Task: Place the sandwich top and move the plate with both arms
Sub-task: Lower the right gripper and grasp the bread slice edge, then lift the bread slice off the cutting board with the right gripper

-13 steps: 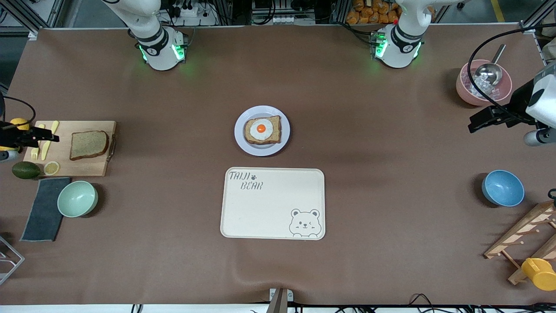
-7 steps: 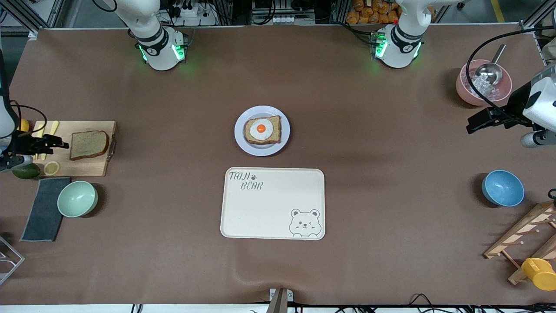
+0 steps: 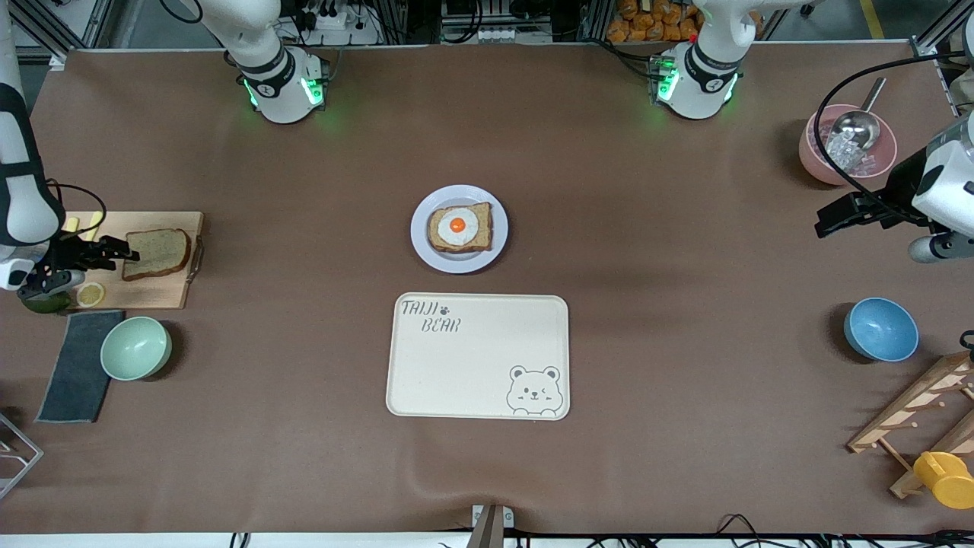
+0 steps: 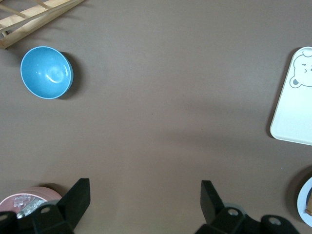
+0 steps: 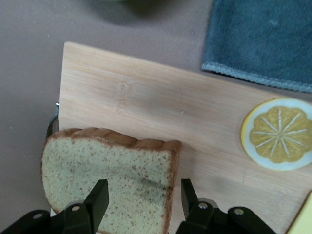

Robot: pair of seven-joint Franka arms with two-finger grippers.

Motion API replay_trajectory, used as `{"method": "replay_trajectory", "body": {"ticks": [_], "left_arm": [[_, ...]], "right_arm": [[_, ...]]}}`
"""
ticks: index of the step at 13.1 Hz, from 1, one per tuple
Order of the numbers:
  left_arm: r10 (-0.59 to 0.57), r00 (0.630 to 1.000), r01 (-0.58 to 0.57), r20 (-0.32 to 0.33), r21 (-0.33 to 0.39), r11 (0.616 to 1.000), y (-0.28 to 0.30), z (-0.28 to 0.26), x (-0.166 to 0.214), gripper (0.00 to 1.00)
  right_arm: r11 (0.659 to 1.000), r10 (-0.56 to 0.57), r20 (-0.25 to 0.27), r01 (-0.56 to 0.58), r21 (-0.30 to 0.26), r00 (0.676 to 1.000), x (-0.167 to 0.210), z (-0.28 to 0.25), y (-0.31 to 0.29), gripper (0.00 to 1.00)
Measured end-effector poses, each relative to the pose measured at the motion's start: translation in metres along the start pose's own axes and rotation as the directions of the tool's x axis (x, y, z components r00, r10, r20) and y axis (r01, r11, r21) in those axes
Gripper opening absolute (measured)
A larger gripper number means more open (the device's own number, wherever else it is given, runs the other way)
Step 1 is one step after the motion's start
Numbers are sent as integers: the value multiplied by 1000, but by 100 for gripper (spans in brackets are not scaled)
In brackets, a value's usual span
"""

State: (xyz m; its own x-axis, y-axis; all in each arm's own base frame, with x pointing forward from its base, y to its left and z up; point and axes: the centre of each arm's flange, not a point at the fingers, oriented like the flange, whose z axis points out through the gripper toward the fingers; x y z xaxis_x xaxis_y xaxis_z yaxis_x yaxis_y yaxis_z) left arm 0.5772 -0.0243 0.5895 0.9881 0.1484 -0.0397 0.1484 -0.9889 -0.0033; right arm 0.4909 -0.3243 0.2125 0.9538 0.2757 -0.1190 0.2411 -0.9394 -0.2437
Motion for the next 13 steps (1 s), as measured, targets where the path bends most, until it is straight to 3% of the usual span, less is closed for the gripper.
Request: {"method": "replay_trajectory", "body": {"ticks": [4,7,13], "left_arm": [[0,1000,0,3,0,1000,0,2,1,100],[0,1000,0,5,0,1000,0,3,1,100],[-1,1000,1,2,0,1000,0,5,3,100]], "right_arm": [[1000,3,-8,-3,0,1000,-17,7,10,67],[1000,4,-8,-4,2,1000,-25,15,11,52],[1000,21,-29,-20,6,999,-26,21,9,42]]}}
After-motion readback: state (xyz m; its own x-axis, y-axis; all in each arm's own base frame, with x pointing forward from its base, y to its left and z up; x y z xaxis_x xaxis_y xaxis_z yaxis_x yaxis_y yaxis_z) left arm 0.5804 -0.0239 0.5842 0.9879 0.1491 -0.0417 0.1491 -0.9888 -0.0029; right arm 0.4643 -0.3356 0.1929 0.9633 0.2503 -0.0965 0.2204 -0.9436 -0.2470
